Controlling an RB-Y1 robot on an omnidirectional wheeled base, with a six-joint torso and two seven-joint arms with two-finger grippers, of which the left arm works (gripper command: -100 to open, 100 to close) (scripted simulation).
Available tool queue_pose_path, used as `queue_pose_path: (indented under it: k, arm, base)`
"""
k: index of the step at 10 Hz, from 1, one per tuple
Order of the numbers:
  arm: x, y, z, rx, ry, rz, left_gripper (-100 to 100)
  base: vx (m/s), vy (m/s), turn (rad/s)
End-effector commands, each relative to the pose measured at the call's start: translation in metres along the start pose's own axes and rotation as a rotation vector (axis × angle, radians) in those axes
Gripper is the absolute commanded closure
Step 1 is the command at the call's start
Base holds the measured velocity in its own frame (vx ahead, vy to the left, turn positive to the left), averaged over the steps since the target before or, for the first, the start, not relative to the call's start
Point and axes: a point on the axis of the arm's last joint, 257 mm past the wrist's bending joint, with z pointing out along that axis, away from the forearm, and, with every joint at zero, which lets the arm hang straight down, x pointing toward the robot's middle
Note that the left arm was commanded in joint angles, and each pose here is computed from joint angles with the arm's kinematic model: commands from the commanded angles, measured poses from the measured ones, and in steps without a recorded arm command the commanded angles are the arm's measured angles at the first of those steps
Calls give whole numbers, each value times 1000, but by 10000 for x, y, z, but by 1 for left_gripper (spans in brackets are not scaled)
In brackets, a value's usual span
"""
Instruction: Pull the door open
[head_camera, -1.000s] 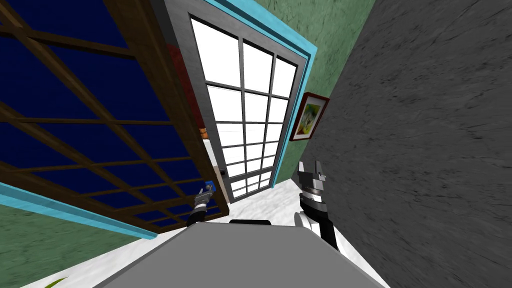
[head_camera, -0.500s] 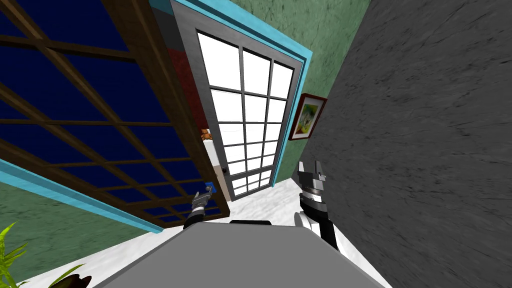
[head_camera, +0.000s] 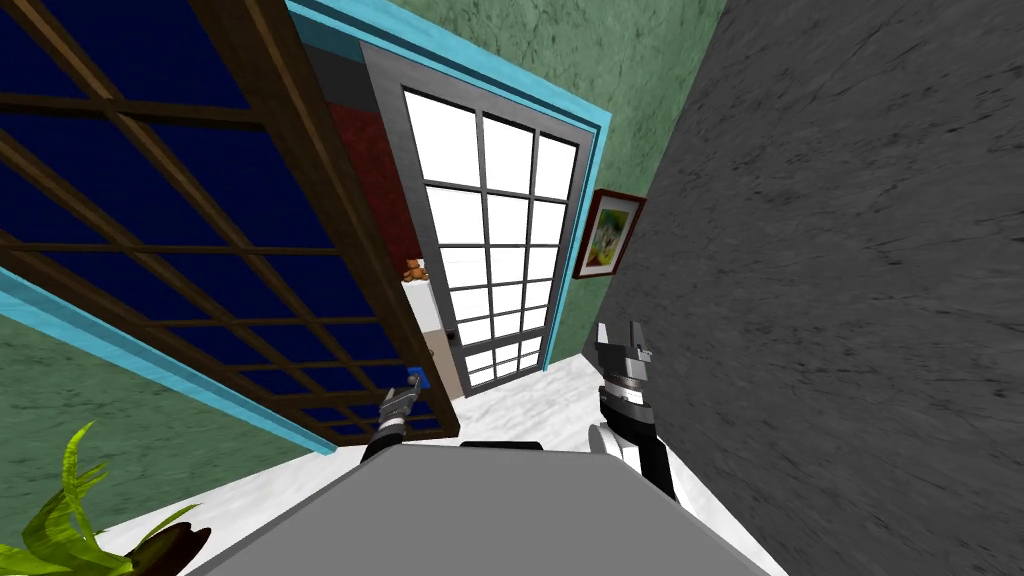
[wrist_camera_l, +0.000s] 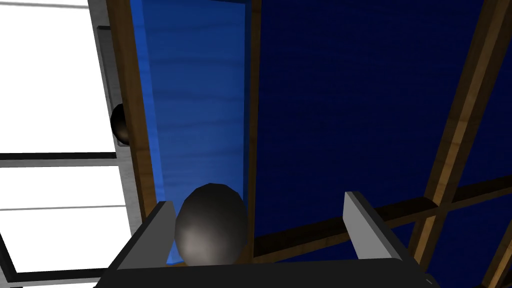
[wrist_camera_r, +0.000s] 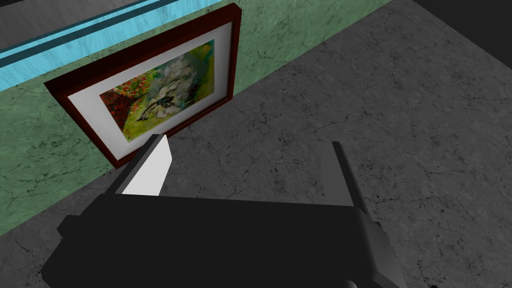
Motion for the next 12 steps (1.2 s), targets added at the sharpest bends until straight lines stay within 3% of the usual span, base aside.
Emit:
queue_pose_path:
  k: [1, 3, 4, 5, 7, 9, 10, 12]
  arm:
    - [88, 201, -129, -36, 37, 7, 100]
    - [62, 228, -142, -37, 31, 12, 100]
    - [99, 319, -200, -51, 40, -28, 100]
    - [-24, 293, -133, -43, 11, -26, 100]
    - [119, 373, -235, -60, 45, -58, 100]
    - [119, 373, -235, -60, 45, -58, 100]
    - [148, 454, -287, -73, 52, -103, 100]
    - [157, 481, -305, -77, 54, -118, 100]
  base:
    - [-43, 0, 23]
    - [-6, 7, -2]
    - [-62, -7, -5]
    - [-82, -17, 8]
    - [-54, -10, 6]
    - [-45, -2, 33]
    - [-84, -7, 3]
    - [-90, -8, 13]
